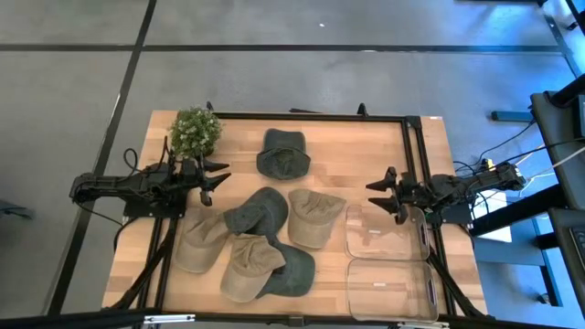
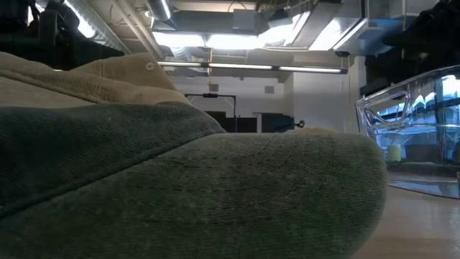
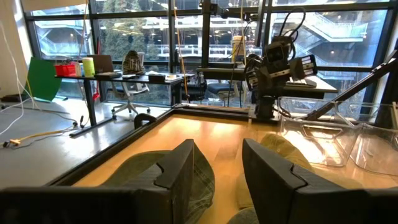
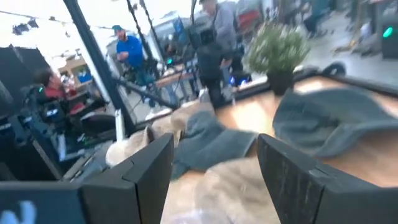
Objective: Pick & Place hat
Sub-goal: Put the right brown cap into the top transparent bin
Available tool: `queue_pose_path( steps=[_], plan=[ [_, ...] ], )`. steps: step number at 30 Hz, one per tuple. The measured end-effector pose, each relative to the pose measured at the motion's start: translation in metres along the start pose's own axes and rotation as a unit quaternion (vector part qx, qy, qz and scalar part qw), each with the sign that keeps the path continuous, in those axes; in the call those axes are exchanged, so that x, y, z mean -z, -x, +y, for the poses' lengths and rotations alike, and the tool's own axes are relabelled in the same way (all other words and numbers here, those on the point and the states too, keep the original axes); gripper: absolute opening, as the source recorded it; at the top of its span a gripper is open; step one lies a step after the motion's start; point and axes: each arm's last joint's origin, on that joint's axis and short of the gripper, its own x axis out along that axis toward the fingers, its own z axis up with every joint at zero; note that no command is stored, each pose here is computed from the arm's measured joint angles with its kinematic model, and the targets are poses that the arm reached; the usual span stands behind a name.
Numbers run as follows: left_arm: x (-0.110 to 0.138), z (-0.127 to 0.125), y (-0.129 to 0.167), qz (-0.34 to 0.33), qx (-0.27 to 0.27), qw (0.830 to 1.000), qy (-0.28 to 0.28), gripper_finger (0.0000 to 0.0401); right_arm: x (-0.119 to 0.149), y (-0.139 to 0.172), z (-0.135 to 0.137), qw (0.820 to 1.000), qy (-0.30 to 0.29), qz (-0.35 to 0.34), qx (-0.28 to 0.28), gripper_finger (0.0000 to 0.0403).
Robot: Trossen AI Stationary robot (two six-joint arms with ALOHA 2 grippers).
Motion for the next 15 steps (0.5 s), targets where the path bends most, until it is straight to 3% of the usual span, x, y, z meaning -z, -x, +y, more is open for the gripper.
queue_pose_path(
  steps=[5,10,15],
  plan=[
    [0.000,0.000,0.000,0.000,0.000,1.000,0.000,0.0132,-0.012,0.001,0.000,0.995,-0.046,-0.077,0.046,0.0232],
    [0.000,0.000,0.000,0.000,0.000,1.000,0.000,0.0132,-0.022,0.003,0.001,0.987,-0.068,-0.132,0.056,0.0240],
    [0.000,0.000,0.000,0.000,0.000,1.000,0.000,0.0132,-0.034,0.007,-0.003,0.967,-0.068,-0.199,0.143,0.0245]
  ],
)
